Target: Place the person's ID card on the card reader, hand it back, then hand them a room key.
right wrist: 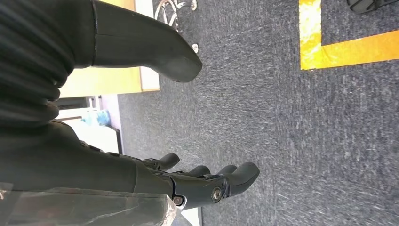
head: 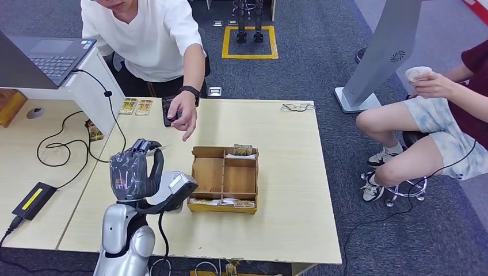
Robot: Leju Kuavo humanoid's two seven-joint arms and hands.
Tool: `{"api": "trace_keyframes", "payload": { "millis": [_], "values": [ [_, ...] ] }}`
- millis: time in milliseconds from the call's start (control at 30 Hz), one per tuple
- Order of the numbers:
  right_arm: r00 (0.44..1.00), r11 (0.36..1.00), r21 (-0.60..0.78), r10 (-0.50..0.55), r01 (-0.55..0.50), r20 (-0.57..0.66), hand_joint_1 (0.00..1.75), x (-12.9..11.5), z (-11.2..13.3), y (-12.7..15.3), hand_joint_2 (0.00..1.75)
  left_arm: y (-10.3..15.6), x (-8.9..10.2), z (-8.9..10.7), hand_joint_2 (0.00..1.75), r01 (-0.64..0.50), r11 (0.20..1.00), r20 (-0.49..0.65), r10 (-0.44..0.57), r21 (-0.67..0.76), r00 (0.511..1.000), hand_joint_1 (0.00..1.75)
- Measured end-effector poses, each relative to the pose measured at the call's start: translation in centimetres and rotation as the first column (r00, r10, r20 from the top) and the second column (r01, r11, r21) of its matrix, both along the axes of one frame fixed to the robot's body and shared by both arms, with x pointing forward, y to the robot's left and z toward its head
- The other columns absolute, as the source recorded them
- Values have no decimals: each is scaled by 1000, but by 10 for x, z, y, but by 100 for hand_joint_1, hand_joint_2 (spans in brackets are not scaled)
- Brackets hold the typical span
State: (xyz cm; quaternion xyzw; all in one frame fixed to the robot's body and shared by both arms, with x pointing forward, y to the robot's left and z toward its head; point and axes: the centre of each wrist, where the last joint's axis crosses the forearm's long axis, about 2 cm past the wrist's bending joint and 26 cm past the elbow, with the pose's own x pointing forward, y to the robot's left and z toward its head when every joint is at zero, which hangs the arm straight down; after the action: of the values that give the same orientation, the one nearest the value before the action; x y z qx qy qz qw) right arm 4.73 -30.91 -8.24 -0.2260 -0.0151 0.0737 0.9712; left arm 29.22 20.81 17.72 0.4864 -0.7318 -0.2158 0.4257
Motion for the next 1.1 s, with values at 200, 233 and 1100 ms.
{"api": "trace_keyframes", "payload": {
  "millis": [200, 233, 1100],
  "values": [
    [1000, 1000, 8, 27, -27, 10, 0, 4, -1, 1, 175, -13, 24, 37, 175, 31, 999, 35, -31, -12, 999, 175],
    [999, 999, 8, 31, -31, 11, 0, 4, -1, 2, 175, -15, 28, 42, 175, 37, 999, 34, -36, -17, 999, 175],
    [998, 998, 29, 62, -61, -15, 0, 6, -9, -4, 175, -85, 72, 78, 175, 221, 955, -153, -253, -198, 955, 0]
  ]
}}
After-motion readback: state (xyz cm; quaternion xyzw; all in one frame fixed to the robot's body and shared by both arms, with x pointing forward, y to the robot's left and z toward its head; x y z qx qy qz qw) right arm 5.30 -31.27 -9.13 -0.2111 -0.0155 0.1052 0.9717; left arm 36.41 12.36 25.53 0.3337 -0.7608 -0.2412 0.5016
